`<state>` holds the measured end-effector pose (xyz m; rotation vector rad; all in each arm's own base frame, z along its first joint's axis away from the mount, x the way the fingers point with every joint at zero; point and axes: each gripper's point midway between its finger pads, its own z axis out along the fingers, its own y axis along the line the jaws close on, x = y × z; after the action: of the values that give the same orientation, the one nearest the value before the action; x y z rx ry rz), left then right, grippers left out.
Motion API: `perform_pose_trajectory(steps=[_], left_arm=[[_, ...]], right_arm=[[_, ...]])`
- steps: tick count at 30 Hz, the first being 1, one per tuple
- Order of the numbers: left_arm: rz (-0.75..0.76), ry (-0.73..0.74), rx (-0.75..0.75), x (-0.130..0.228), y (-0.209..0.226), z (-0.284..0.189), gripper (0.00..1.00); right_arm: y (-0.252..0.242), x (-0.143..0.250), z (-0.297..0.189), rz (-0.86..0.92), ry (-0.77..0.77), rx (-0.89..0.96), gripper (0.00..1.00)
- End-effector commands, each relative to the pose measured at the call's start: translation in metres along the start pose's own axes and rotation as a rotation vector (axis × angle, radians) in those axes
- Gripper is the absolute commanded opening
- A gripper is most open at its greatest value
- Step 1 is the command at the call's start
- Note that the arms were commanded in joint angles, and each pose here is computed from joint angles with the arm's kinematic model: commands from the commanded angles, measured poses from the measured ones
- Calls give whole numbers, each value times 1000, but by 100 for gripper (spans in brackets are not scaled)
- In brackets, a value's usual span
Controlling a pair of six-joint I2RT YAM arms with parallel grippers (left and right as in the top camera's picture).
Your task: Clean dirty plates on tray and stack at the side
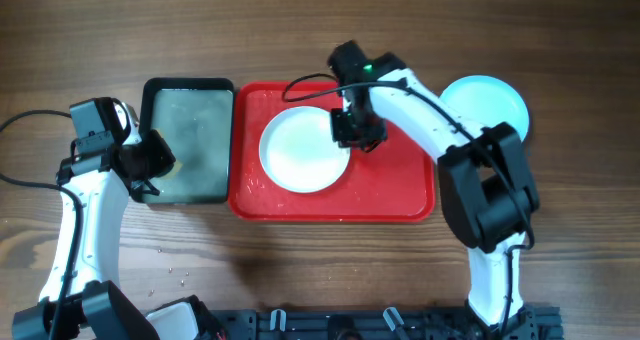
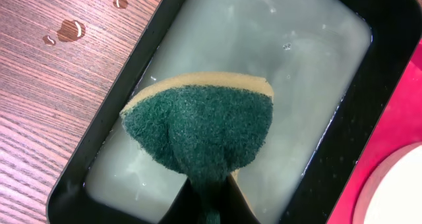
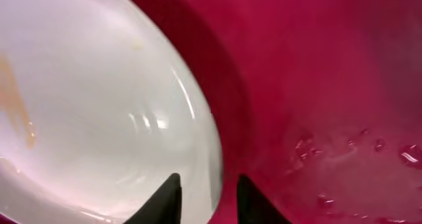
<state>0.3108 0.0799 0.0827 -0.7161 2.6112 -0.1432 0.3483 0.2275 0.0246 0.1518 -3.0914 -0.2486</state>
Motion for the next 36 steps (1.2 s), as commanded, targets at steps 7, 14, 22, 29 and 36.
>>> perform_pose_trajectory(steps=[7, 14, 22, 29, 36], left_arm=[[9, -7, 15, 0, -1, -3, 4], [17, -13, 23, -1, -4, -3, 4], [406, 28, 255, 31, -93, -4, 4], [493, 6, 376, 51, -167, -19, 4], [625, 146, 309, 52, -187, -24, 4]], right_arm=[[-4, -23, -20, -70, -60, -118, 66], [-46, -56, -84, 61, -181, -268, 21], [-37, -24, -60, 11, -68, -249, 33], [-2, 5, -2, -109, -52, -255, 28], [14, 8, 4, -162, -70, -250, 16]])
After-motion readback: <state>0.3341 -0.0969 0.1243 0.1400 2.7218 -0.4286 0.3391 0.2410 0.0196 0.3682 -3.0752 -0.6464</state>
